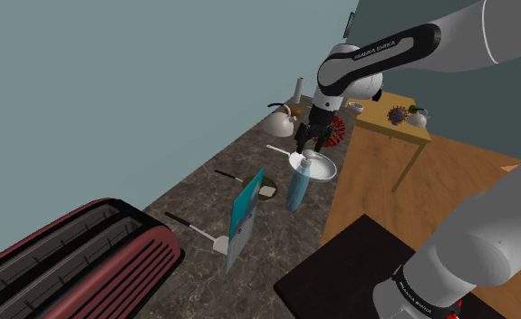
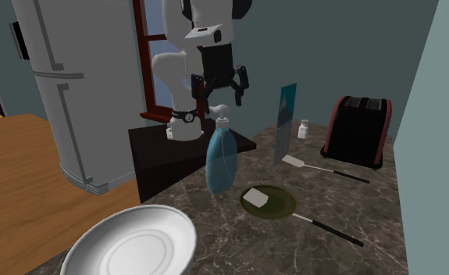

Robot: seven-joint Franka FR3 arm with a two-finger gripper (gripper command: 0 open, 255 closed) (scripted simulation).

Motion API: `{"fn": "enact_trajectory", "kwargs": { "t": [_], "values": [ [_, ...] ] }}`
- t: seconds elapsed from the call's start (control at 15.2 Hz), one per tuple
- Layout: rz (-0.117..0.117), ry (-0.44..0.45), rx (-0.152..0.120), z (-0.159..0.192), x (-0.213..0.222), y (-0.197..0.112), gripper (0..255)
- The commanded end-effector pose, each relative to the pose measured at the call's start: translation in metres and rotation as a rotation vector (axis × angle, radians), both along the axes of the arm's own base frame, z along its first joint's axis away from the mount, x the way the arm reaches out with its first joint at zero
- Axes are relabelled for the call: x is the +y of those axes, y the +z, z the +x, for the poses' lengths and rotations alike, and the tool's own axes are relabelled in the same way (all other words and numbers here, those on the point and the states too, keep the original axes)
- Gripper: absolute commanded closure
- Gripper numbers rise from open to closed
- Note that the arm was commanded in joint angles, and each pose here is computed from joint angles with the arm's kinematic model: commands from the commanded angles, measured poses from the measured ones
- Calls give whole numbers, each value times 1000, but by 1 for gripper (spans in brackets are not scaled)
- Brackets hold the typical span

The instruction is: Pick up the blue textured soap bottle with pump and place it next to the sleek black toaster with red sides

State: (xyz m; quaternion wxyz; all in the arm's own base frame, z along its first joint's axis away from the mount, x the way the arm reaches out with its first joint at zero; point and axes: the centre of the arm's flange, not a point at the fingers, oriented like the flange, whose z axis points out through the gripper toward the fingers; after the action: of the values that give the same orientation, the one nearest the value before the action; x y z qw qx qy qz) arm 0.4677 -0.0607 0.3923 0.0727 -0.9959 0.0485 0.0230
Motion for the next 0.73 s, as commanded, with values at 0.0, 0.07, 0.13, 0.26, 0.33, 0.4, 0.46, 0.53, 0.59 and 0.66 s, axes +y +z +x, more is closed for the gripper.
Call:
{"fn": "enact_trajectory", "kwargs": {
  "t": [0.0, 0.07, 0.13, 0.26, 0.33, 0.4, 0.46, 0.53, 0.59, 0.66],
  "values": [
    [0, 0, -1, 0, 0, -10, 0],
    [0, 0, -1, 0, 0, -15, 0],
    [0, 0, -1, 0, 1, -21, 0],
    [0, 0, -1, 0, 2, -24, 0],
    [0, 0, -1, 0, 2, -24, 0],
    [0, 0, -1, 0, 2, -24, 0],
    [0, 0, -1, 0, 2, -24, 0],
    [0, 0, -1, 0, 2, -24, 0],
    [0, 0, -1, 0, 2, -24, 0],
    [0, 0, -1, 0, 2, -23, 0]
  ]
}}
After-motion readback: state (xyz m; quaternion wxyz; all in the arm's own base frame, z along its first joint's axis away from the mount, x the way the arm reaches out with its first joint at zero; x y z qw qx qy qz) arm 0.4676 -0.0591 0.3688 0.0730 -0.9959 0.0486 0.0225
